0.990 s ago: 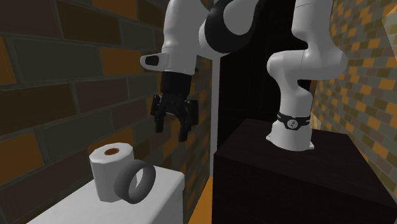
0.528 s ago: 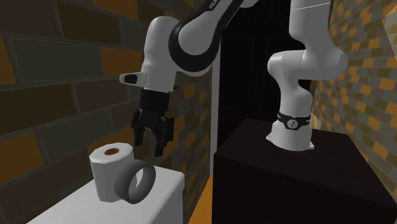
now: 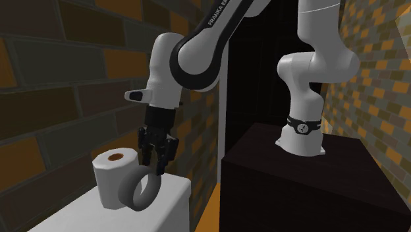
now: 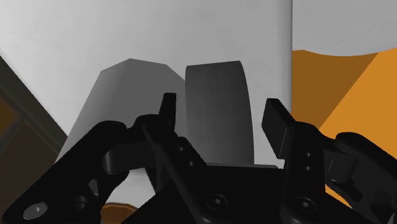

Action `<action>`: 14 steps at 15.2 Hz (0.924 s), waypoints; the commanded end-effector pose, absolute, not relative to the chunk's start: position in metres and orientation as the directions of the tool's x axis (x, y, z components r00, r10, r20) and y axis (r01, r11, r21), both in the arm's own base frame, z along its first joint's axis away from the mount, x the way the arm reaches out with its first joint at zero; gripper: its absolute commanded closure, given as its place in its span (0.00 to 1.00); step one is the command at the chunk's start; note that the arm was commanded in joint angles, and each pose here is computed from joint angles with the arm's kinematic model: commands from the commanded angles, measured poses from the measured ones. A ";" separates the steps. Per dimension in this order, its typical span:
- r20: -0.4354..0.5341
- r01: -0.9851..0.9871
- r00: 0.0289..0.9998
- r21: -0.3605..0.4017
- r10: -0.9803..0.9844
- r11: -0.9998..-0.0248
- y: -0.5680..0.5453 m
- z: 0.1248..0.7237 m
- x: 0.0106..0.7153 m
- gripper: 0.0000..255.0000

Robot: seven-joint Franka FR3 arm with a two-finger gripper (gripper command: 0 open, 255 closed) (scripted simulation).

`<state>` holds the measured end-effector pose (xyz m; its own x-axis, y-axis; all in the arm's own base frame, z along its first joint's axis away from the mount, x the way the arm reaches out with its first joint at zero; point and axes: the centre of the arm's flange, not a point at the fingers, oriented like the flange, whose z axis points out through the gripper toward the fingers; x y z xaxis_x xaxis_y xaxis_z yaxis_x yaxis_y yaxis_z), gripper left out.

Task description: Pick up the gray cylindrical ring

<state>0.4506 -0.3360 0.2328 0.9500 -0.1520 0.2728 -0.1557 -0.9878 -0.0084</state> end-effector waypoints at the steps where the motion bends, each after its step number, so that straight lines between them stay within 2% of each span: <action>1: 0.273 -0.156 0.950 -0.008 -0.152 -0.988 -0.336 0.232 0.451 1.00; 9: 0.273 -0.156 0.950 -0.008 -0.152 -0.988 -0.336 0.231 0.450 1.00; 14: 0.273 -0.156 0.950 -0.008 -0.152 -0.988 -0.336 0.258 0.450 1.00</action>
